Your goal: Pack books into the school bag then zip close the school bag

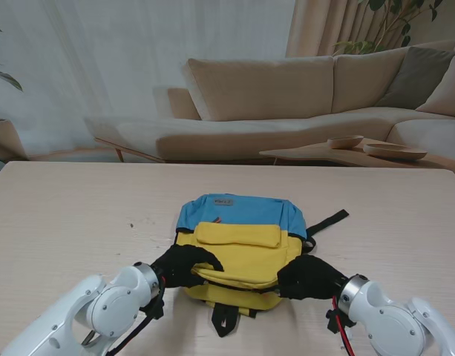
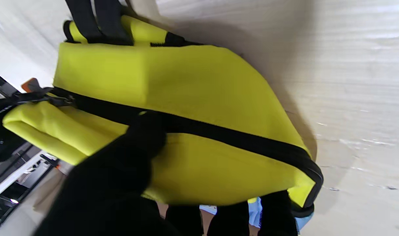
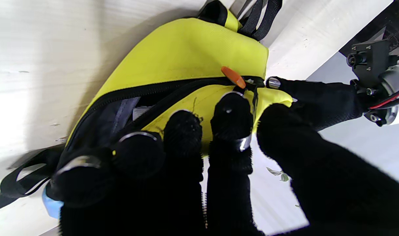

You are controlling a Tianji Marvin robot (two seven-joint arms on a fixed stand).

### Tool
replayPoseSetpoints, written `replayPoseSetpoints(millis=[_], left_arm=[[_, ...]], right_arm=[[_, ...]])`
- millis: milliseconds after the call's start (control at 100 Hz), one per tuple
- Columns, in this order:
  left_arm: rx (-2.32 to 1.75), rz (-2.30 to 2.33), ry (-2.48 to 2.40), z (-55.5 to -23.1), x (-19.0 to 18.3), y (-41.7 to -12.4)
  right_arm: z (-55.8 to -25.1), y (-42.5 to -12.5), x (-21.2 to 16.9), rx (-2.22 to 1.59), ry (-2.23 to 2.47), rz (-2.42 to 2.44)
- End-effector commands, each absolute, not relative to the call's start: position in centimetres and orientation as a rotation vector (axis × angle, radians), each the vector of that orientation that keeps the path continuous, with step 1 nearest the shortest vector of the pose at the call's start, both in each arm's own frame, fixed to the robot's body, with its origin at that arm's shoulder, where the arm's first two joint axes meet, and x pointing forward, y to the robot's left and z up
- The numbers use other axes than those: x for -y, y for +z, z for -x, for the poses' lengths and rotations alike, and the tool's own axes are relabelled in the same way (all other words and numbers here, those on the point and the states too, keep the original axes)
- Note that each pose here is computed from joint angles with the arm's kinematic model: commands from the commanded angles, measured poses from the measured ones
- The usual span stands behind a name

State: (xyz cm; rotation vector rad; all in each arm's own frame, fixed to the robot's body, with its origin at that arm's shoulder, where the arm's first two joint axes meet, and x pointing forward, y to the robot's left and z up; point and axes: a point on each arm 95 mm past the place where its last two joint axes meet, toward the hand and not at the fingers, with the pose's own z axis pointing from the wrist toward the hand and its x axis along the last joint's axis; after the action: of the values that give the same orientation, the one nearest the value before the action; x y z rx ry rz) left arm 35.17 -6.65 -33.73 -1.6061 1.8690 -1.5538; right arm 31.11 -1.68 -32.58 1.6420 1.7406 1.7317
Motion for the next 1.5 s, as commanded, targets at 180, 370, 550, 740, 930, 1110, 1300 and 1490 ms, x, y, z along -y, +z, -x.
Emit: replayPoseSetpoints(millis=[180, 370, 550, 740, 930, 1110, 1300, 1490], left_arm=[[-1.788, 1.701, -1.535, -34.7, 6.2, -34.9], [-1.72, 1.704, -1.529, -34.5, 5.2, -34.9], [-1.694, 1.695, -1.525, -34.4, 4.5, -34.9], [-1.702, 1.679, -1.522, -34.4, 4.2, -34.8], [-1.736, 1.666, -1.51, -34.2, 3.8, -34.7], [-1.767, 1.644, -1.508, -34.0, 3.5, -34.3], [-1.807, 1.632, -1.51, -33.8, 3.4, -34.1], [-1.88, 1.603, -1.507, -33.8, 3.1, -34.0]], right_arm=[[-31.6, -33.0, 3.9, -1.7, 1.682, -1.674], [-32.6, -32.8, 6.7, -1.629, 1.61, -1.701], [-34.5, -32.8, 8.8, -1.532, 1.526, -1.733], [-37.7, -33.2, 9.3, -1.413, 1.458, -1.762], [-40.9, -33.5, 8.6, -1.343, 1.507, -1.829], [-43.3, -33.4, 7.7, -1.33, 1.512, -1.845], [-44.9, -33.5, 7.1, -1.291, 1.51, -1.866], [-46.2, -33.4, 6.7, -1.253, 1.5, -1.878]])
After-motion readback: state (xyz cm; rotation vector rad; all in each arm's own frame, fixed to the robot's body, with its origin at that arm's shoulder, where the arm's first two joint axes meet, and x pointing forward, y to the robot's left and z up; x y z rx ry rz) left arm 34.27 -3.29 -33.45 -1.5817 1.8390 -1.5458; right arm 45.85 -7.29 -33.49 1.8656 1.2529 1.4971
